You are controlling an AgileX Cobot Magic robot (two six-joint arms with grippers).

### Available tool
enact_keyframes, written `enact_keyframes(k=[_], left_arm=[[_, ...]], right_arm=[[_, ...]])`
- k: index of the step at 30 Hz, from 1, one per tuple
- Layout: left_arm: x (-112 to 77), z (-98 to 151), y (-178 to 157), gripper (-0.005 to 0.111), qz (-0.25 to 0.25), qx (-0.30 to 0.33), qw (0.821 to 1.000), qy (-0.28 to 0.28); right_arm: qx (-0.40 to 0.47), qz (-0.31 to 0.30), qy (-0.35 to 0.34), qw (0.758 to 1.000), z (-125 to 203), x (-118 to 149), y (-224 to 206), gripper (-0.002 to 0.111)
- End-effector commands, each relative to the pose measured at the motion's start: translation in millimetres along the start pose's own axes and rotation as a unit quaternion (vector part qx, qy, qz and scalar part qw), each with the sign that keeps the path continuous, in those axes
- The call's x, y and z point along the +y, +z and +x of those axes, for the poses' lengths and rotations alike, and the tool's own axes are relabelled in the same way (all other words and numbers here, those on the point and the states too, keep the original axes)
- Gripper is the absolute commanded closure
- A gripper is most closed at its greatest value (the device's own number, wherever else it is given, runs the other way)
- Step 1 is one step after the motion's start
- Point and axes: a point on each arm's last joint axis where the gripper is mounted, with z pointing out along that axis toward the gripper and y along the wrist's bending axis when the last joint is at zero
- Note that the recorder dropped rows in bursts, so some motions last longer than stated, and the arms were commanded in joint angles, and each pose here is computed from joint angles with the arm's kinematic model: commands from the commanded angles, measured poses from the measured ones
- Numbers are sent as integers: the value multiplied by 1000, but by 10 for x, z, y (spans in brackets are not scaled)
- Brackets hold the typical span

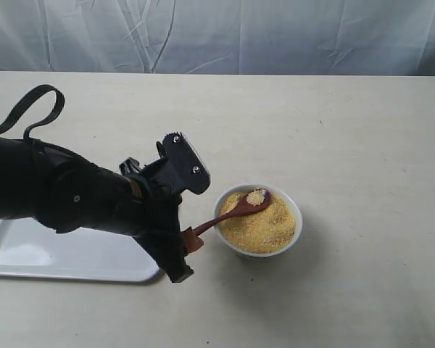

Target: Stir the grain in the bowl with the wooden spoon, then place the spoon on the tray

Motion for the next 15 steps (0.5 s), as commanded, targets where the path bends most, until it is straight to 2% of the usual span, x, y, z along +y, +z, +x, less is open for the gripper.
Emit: enact_keyframes(k=[1,7,15], left_arm=[[15,-23,10,39,-13,-5,997,76],[41,-74,7,39,-31,-31,993,114],[77,-75,5,39,-39,-33,987,149]], right_arm=[[-6,3,-2,1000,5,-5,2,108],[-6,3,-3,1000,4,-6,2,108],[-6,3,-3,1000,4,-6,2,108]])
